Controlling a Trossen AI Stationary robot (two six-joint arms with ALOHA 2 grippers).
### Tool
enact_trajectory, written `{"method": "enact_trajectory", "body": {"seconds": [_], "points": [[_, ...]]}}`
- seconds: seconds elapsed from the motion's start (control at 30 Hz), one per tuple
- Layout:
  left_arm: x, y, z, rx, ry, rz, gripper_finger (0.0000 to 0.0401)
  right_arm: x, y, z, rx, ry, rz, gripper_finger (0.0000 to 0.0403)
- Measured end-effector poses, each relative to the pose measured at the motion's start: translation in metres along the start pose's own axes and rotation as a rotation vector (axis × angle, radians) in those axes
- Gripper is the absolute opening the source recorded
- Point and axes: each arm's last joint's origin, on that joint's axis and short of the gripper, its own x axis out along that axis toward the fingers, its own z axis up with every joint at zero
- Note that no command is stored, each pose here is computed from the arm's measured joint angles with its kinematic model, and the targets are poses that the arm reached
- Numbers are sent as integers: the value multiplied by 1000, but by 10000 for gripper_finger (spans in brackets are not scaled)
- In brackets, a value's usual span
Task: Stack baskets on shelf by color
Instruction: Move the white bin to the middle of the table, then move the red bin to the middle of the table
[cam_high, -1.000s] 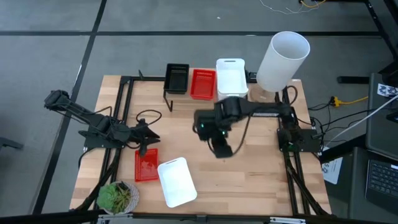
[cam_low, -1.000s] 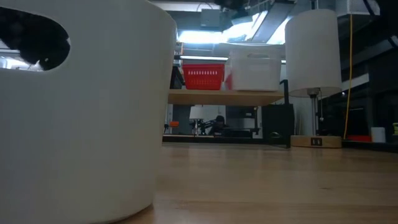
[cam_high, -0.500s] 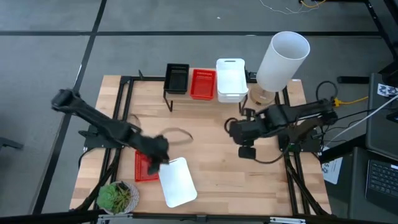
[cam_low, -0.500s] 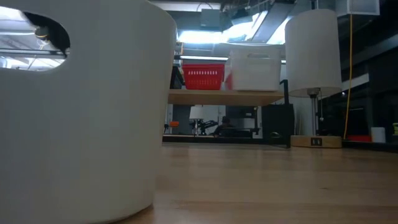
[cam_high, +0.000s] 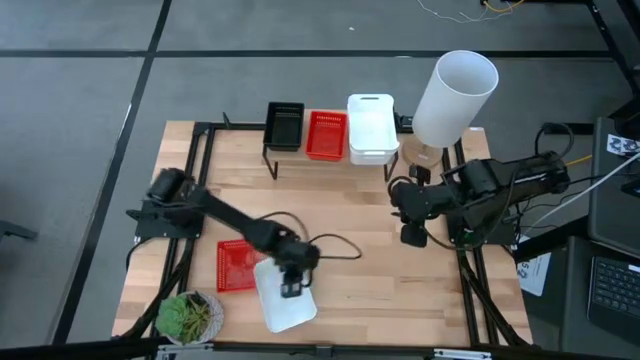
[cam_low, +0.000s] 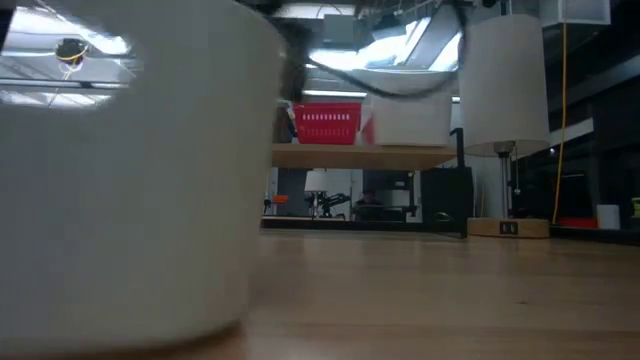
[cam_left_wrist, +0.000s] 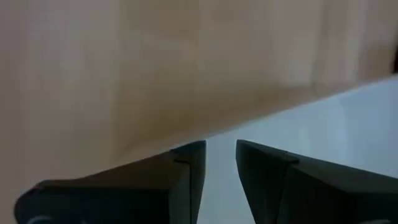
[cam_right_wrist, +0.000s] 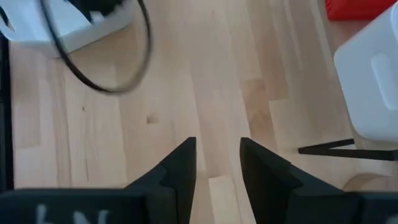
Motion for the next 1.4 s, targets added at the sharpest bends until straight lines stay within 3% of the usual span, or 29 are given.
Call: {"method": "enact_trajectory", "body": {"seconds": [0.13, 0.27, 0.37, 0.5, 0.67, 0.83, 1.0, 1.23, 1.4], "points": [[9, 18, 41, 53, -86, 94, 85, -3, -1, 0, 0, -17, 7, 123], [-12, 27, 88, 118, -251, 200, 85, -3, -1, 1, 6, -26, 11, 123], [-34, 15, 95, 176, -228, 206, 85, -5, 1, -1, 18, -24, 16, 123], [-68, -3, 76, 182, -45, 248, 85, -7, 7, -6, -9, -13, 28, 123], [-100, -24, 34, 132, 161, 321, 85, -10, 15, -11, -53, -1, 45, 123], [-120, -41, -7, 59, 219, 423, 85, -12, 20, -14, -61, -4, 51, 123], [-116, -44, -44, 39, 243, 427, 85, -12, 18, -13, -24, -32, -1, 123], [-90, -17, -79, -90, 279, 386, 85, -12, 18, -13, -13, -38, -5, 123], [-72, -5, -98, -139, 384, 354, 85, -12, 18, -13, 2, -36, -3, 123]]}}
